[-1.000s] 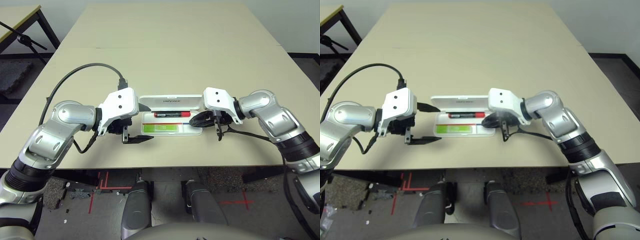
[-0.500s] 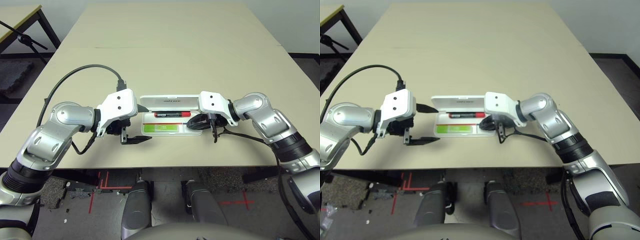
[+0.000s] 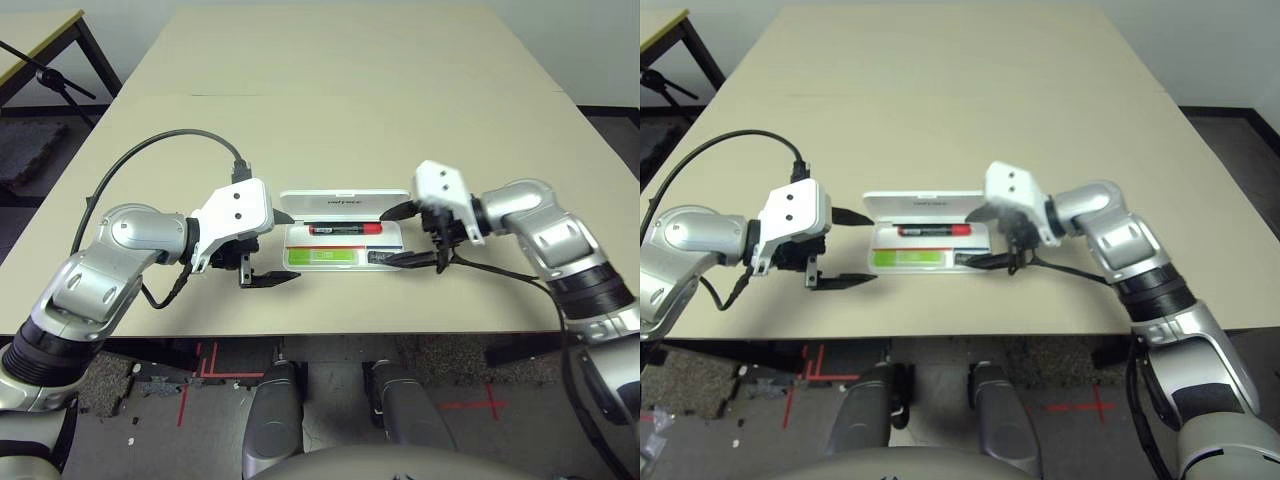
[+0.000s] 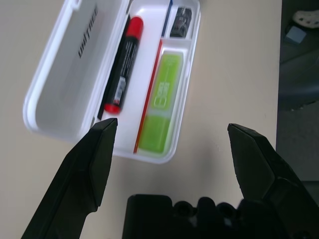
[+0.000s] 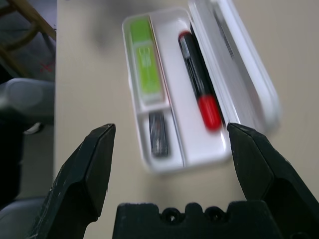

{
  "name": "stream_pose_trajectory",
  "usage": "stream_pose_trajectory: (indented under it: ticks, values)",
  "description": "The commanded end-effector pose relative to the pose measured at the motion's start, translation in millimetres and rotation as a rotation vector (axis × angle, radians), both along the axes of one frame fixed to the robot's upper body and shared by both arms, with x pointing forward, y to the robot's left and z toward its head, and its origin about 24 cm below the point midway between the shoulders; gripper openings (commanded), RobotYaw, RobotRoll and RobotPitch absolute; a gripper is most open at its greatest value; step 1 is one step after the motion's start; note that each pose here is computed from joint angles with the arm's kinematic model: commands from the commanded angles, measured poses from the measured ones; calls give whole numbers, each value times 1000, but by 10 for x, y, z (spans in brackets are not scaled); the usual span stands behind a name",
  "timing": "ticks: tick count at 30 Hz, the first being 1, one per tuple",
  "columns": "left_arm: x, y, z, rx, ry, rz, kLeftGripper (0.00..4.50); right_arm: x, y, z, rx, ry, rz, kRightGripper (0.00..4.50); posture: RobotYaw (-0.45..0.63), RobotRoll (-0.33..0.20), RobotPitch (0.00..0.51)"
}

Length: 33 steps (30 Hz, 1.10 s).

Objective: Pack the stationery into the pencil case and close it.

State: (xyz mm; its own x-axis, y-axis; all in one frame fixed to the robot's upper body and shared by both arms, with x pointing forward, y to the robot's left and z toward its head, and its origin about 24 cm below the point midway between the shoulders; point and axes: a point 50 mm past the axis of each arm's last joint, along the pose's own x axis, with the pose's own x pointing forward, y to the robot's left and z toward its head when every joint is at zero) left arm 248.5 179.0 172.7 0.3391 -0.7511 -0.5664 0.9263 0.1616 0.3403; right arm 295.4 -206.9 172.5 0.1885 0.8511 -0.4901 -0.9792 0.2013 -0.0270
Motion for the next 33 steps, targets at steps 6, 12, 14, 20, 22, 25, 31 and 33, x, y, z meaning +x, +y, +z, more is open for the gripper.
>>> stream_pose_trajectory:
  ticks: [6,12,14,20,22,25,31,33]
  values:
    - [6,211,-169,64,45,67,4500,-255,-561,182,98,103,-126,4442,-5,0,123]
    - [51,343,-194,95,34,111,4500,-286,-654,103,106,120,-183,4442,-17,0,126]
    - [135,469,-169,160,3,197,4500,-284,-639,72,107,120,-186,4442,-19,0,127]
    - [474,767,-48,244,-145,473,2338,-240,-603,49,112,106,-199,4500,-19,0,126]
    - [556,805,-64,258,-173,522,1643,-213,-602,58,112,98,-205,4500,-19,0,127]
    - [707,852,-44,207,-226,657,407,-196,-597,72,111,93,-204,4500,-20,0,128]
    - [882,737,-26,81,-260,723,30,-193,-588,62,105,91,-203,4500,-20,0,128]
    - [927,640,-14,33,-264,705,30,-191,-585,56,102,91,-206,4500,-24,0,131]
